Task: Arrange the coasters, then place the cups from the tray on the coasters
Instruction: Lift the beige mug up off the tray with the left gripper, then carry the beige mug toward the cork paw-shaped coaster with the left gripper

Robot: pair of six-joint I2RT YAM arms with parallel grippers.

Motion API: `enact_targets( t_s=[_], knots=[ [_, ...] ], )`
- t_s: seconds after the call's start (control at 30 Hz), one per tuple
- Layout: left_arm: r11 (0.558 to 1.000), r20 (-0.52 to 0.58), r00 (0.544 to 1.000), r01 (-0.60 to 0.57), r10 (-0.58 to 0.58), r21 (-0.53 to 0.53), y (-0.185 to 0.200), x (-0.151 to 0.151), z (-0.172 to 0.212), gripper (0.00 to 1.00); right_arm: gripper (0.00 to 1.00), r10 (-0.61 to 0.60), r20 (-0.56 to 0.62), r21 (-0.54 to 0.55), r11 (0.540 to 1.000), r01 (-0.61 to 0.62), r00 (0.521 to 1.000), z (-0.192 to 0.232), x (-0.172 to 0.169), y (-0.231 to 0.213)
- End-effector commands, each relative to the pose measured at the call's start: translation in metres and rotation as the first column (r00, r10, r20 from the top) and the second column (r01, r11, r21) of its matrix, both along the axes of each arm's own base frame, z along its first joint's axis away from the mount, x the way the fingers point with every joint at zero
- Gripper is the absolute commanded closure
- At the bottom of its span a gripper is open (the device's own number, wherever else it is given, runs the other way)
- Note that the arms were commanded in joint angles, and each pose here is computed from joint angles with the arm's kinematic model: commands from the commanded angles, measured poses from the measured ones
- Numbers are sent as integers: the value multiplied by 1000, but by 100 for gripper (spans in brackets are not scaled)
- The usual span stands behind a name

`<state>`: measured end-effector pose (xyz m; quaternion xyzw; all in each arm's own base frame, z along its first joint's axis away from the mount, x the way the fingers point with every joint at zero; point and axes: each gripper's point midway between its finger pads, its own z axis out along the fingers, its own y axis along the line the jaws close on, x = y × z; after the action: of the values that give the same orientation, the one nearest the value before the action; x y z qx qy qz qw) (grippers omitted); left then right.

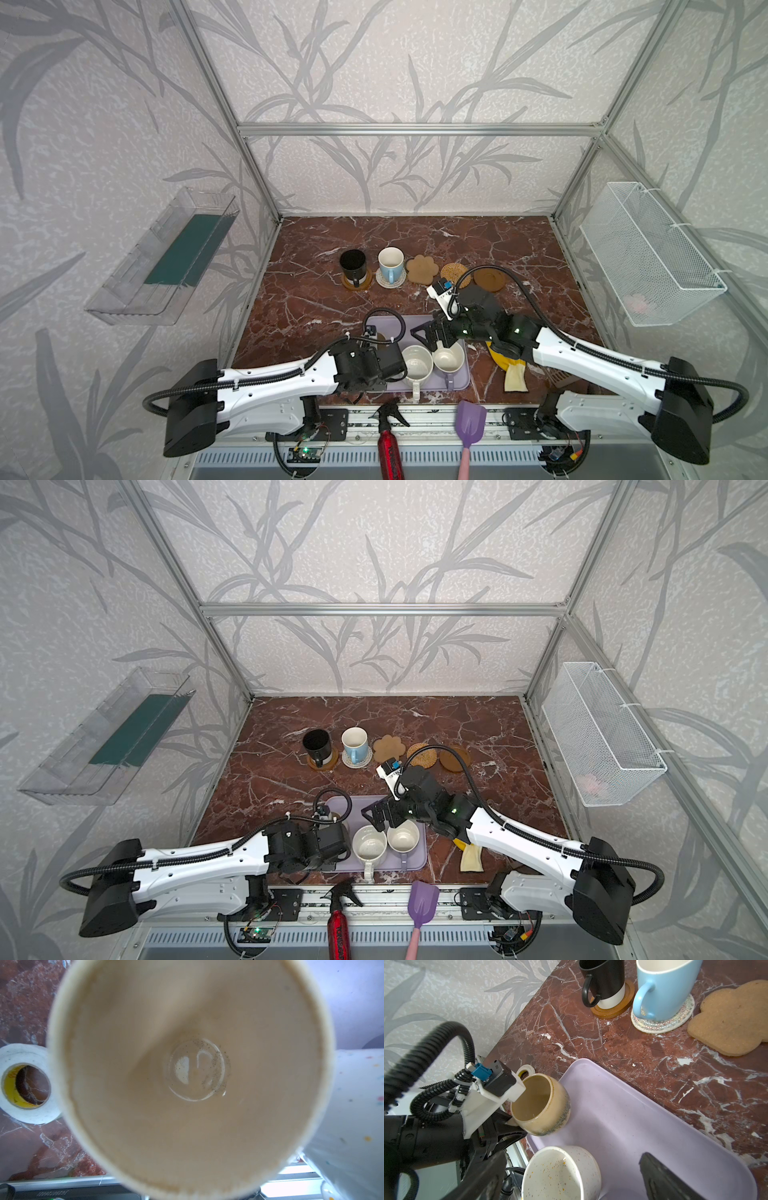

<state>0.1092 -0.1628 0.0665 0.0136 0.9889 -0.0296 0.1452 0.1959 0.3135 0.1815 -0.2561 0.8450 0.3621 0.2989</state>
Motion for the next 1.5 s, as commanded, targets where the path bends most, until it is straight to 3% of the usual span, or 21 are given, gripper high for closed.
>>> enact_targets(
  t_s=[0.0, 0.63, 1.3, 1.47],
  knots=[
    [1000, 105, 994, -4, 6, -11, 0, 18, 27, 100, 1, -9, 18, 21, 1000, 9, 1000, 4, 1, 0],
    [1000, 194, 981, -15, 18, -18, 8, 43, 72, 100, 1, -90, 97, 49, 995, 86, 991, 19, 14, -9],
    [994, 314, 946, 103, -87, -35, -47, 108, 149, 100, 1, -273, 148, 178, 953, 246, 951, 61, 56, -37],
    [991, 324, 941, 123, -102, -46, -61, 127, 158, 100, 1, -300, 157, 160, 948, 275, 941, 68, 73, -50]
  ],
)
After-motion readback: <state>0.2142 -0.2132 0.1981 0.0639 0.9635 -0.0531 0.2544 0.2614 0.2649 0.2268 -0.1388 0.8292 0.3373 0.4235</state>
